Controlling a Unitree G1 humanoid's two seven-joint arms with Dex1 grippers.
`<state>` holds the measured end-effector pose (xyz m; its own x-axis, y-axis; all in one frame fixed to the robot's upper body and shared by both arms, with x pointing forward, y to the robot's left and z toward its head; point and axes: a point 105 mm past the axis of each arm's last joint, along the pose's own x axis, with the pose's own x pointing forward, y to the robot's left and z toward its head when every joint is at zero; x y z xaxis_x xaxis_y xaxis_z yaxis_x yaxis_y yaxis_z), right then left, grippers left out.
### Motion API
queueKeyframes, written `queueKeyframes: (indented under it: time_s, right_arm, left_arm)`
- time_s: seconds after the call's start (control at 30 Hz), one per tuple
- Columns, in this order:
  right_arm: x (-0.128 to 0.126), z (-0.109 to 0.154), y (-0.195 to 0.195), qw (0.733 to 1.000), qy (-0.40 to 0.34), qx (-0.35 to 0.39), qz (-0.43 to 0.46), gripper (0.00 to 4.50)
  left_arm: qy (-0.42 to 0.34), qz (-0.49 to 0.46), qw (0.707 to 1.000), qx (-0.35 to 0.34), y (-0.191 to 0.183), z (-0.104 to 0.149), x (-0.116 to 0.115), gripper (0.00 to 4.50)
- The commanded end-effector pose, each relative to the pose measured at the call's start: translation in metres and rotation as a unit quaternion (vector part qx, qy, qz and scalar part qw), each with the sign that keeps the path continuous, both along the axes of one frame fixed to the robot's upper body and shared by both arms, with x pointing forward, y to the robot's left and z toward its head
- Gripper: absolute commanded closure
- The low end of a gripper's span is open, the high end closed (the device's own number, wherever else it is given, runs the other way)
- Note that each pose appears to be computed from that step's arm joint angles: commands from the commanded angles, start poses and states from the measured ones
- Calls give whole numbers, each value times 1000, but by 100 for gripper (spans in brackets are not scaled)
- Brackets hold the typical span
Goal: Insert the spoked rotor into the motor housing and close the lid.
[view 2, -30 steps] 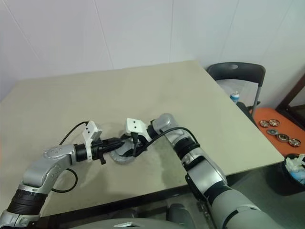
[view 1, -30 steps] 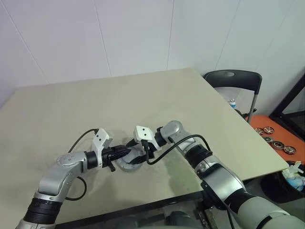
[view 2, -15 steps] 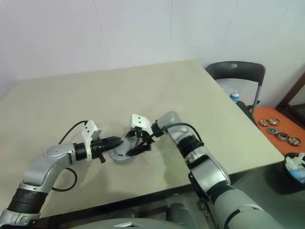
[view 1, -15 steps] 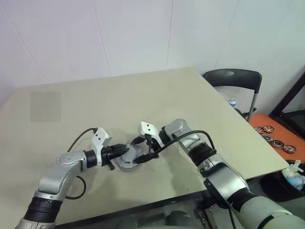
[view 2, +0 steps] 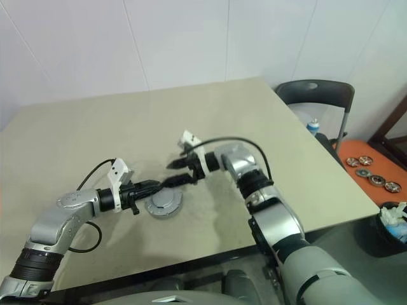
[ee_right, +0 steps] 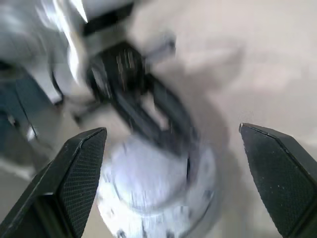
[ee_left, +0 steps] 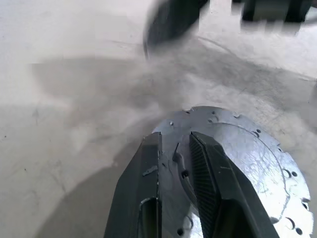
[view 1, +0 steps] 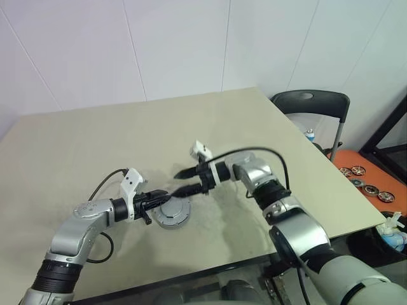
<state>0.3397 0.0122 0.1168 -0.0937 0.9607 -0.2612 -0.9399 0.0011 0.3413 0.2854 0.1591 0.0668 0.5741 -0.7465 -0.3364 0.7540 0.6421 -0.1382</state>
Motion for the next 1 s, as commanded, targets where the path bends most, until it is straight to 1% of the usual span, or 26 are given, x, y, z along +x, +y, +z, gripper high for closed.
queueKeyframes:
  time_s: [0.03,0.13,0.23,0.37,0.5,0.6,0.7,0.83,1.0]
  right_arm:
    - [5,21,-9,1000,-14,16,-4,1]
    - [7,20,-25,1000,13,1,-18,1]
    - [2,14,-40,999,34,-26,-9,1]
    - [-7,18,-55,991,126,-45,-13,1]
    - [-8,13,-56,990,124,-61,-22,1]
    - [-4,9,-51,989,125,-62,-39,1]
    - [-1,6,-46,989,126,-67,-48,1]
    - [-5,1,-43,989,121,-75,-42,1]
    - [-8,-11,-48,989,99,-105,-33,1]
  left_arm:
    - [-6,14,1000,16,11,1,3,357]
    - [-4,16,1000,19,13,-1,2,357]
    - [-1,17,1000,24,14,-2,1,357]
    - [22,-9,999,22,17,0,-14,357]
    - [45,-26,998,36,26,-3,-29,357]
    - [56,-20,997,50,37,-6,-33,357]
    - [55,-11,997,57,43,-5,-31,357]
    - [44,3,997,58,45,0,-26,357]
    - [40,8,997,59,42,2,-25,357]
